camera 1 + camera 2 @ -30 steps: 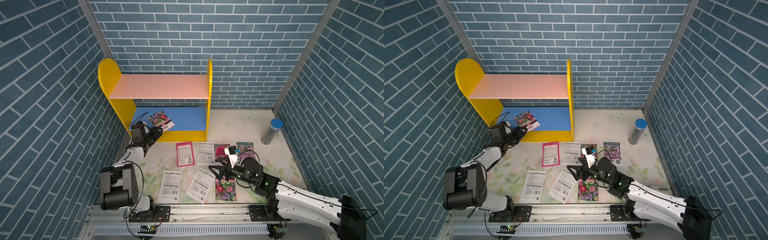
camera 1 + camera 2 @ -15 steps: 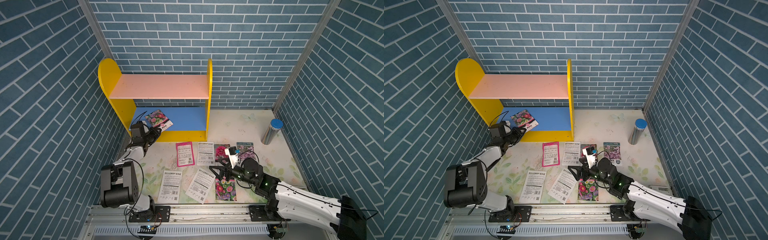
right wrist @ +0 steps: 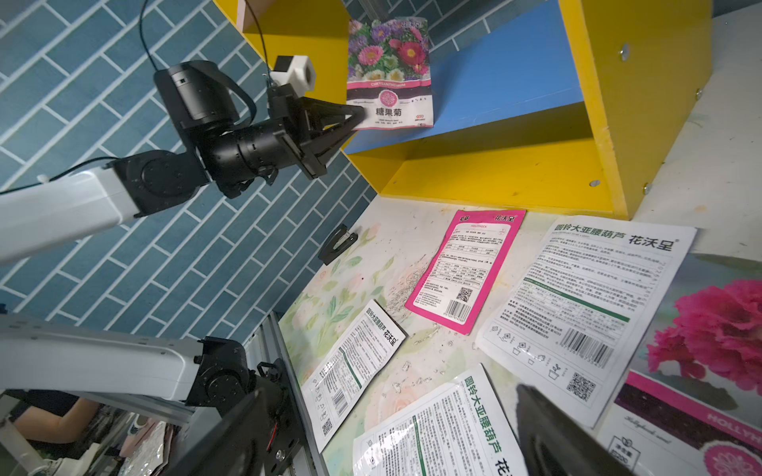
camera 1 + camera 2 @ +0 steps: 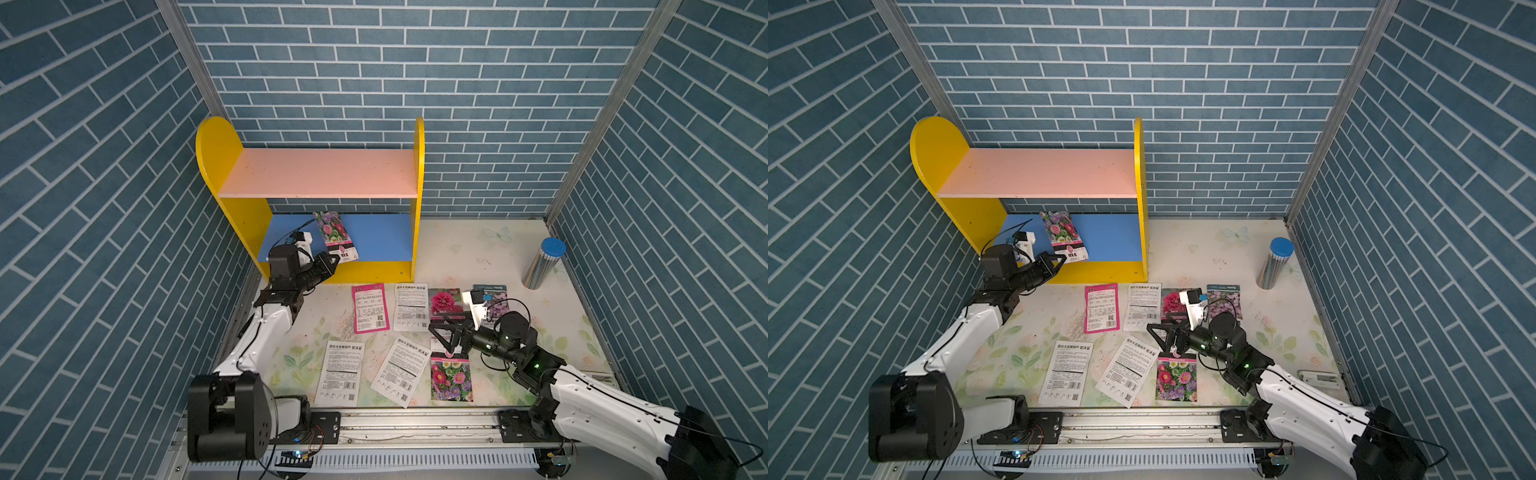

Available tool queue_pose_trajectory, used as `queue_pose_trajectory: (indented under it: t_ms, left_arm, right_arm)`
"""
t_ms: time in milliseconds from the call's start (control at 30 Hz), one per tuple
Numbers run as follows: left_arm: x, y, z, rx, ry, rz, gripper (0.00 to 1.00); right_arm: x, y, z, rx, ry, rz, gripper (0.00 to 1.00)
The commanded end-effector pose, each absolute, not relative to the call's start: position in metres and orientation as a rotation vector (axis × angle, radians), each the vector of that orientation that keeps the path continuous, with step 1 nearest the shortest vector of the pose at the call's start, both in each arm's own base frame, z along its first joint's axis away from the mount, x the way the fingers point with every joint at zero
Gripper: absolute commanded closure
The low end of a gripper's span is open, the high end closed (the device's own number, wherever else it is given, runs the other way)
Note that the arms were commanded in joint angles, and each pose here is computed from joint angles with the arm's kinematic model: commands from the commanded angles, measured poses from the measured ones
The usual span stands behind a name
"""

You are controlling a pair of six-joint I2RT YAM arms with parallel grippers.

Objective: Take the seed bag off the shelf
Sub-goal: Pick up the seed packet from the shelf.

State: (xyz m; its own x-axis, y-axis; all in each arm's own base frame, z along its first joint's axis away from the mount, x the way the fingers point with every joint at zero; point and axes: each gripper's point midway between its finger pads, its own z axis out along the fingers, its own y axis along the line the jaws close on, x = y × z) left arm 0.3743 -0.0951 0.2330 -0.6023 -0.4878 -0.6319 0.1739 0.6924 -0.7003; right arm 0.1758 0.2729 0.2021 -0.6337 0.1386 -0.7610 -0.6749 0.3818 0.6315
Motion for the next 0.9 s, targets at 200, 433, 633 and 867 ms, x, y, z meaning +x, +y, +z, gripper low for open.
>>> queue_pose_trajectory:
  t_ms: [200,433,633,867]
  left_arm:
    - [0.276,-0.175,0.255,0.302,2.004,-1.220,1.00]
    - [0.209,-0.212,0.271,0.624,1.894,-1.393,1.00]
    - [0.171,-0.230,0.285,0.736,1.801,-1.479,1.00]
    - [0.147,-0.253,0.288,0.789,1.778,-1.539,1.00]
  right_arm:
    - [0.163,0.262,0.255,-0.532,1.667,1.605,0.05]
    - [0.167,0.263,0.265,-0.573,1.633,1.635,0.04]
    - [0.165,0.267,0.285,-0.622,1.576,1.681,0.05]
    - [0.167,0.272,0.302,-0.648,1.531,1.701,0.07]
